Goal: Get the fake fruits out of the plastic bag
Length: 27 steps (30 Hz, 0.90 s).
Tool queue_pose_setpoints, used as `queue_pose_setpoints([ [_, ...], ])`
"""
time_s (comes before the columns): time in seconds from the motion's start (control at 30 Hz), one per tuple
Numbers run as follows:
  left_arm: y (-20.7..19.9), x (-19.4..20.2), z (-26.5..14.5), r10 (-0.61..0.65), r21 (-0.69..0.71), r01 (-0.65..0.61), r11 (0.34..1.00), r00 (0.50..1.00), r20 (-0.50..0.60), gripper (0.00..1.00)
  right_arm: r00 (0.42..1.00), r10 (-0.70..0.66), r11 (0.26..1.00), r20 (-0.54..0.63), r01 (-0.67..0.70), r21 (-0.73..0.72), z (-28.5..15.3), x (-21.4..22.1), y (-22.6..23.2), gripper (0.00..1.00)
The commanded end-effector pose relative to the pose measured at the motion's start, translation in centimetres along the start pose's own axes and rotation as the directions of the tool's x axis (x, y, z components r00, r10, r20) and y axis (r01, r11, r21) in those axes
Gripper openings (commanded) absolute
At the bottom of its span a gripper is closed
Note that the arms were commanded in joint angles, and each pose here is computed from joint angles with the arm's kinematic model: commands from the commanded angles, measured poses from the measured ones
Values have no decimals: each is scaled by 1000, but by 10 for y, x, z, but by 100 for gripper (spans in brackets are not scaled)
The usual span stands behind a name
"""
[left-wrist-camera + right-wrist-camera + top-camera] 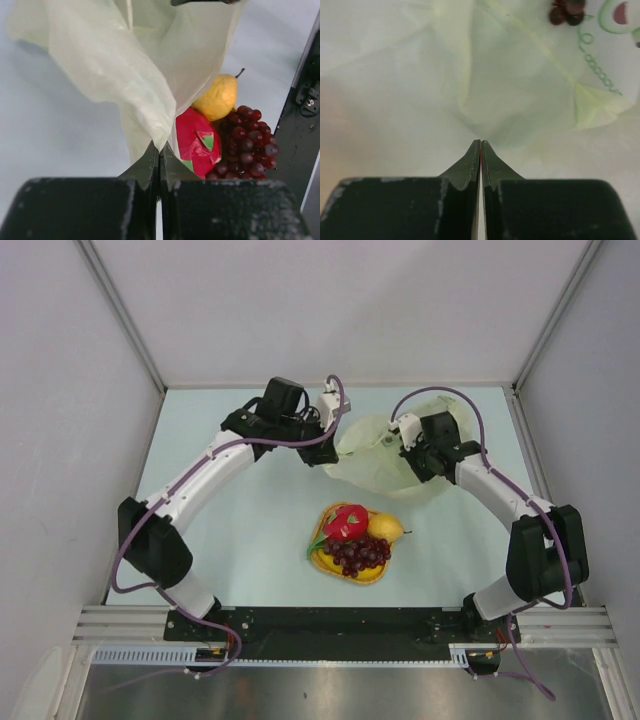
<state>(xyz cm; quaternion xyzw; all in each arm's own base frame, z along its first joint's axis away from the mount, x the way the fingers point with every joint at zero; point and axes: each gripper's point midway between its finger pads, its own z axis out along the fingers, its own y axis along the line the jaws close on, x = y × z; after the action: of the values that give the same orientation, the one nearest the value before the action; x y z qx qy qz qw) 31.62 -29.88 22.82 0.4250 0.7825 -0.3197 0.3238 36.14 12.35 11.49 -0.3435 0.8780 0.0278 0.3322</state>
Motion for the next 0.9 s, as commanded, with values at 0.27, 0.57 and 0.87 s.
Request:
queue_pose_setpoints([
  [0.27,-52,-20,-5,244,139,-245,960,969,19,0,989,86,989,124,-100,112,58,-51,-67,38],
  [0.57,-58,-14,9,256,170,-250,953,967,-13,0,963,212,970,166,-228,87,106,-67,-81,50],
  [0.87,-57,3,29,224,203,-205,957,972,-75,0,937,277,958,212,-286,13,150,-92,-91,53],
])
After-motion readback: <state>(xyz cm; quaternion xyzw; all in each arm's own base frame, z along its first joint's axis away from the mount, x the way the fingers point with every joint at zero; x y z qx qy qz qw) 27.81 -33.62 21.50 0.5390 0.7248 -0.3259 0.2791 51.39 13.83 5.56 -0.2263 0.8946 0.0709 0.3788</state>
